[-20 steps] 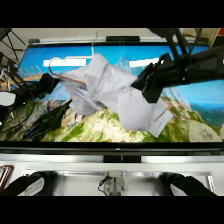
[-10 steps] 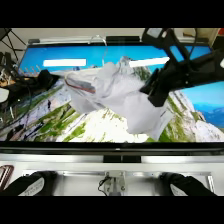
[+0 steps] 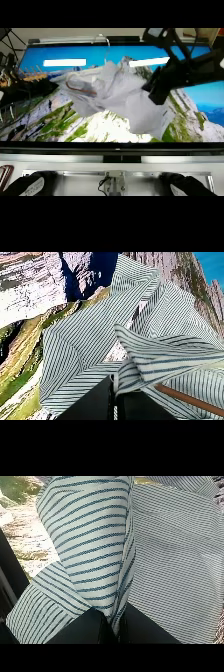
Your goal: Fold the shirts.
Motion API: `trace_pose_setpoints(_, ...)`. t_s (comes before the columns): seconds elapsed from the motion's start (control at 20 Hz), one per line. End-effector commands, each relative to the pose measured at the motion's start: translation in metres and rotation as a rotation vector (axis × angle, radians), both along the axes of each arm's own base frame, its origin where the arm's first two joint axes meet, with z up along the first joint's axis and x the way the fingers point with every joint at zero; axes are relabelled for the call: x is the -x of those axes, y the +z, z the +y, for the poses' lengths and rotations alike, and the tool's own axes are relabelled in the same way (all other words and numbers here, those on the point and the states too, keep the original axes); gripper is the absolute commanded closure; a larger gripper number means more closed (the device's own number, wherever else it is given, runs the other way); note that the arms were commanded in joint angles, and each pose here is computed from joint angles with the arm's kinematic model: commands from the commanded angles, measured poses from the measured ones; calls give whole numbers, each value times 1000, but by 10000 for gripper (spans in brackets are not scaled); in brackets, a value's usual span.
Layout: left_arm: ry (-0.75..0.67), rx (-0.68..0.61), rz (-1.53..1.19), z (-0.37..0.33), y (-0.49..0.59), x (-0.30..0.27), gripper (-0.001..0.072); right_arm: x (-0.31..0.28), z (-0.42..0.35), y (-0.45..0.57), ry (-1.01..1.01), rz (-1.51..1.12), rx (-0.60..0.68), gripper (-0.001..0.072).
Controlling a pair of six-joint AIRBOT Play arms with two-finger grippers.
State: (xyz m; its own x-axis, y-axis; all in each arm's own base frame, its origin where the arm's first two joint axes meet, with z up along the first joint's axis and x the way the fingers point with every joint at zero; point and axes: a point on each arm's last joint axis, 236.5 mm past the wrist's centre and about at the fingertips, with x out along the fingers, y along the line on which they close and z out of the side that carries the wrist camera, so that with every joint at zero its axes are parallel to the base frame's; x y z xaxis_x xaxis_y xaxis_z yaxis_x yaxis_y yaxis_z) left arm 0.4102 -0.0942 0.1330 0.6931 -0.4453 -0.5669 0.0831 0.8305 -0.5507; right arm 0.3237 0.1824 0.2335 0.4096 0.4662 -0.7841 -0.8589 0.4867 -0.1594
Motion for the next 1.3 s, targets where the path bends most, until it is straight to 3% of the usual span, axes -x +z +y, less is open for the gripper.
trace_pose_setpoints(0.0, -32, -12, 0, -4, 3, 5, 648, -5, -9, -2, -15, -21, 39, 626)
trace_pose_setpoints(0.45, -128, 60, -1, -31, 19, 18, 649, -25, -28, 0, -65, -102, 114, 627)
trace_pose_setpoints(0.8, -142, 316, -220, -58, 92, 1, 649, -12, 0, -17, 41, -67, 169, 627)
trace_pose_setpoints(0.9, -175, 324, -246, -65, 105, 5, 649, -10, -1, -21, 50, -69, 212, 627)
trace_pose_setpoints(1.25, -562, 282, -389, -158, 172, 78, 650, -33, 18, 2, -123, -105, 18, 627)
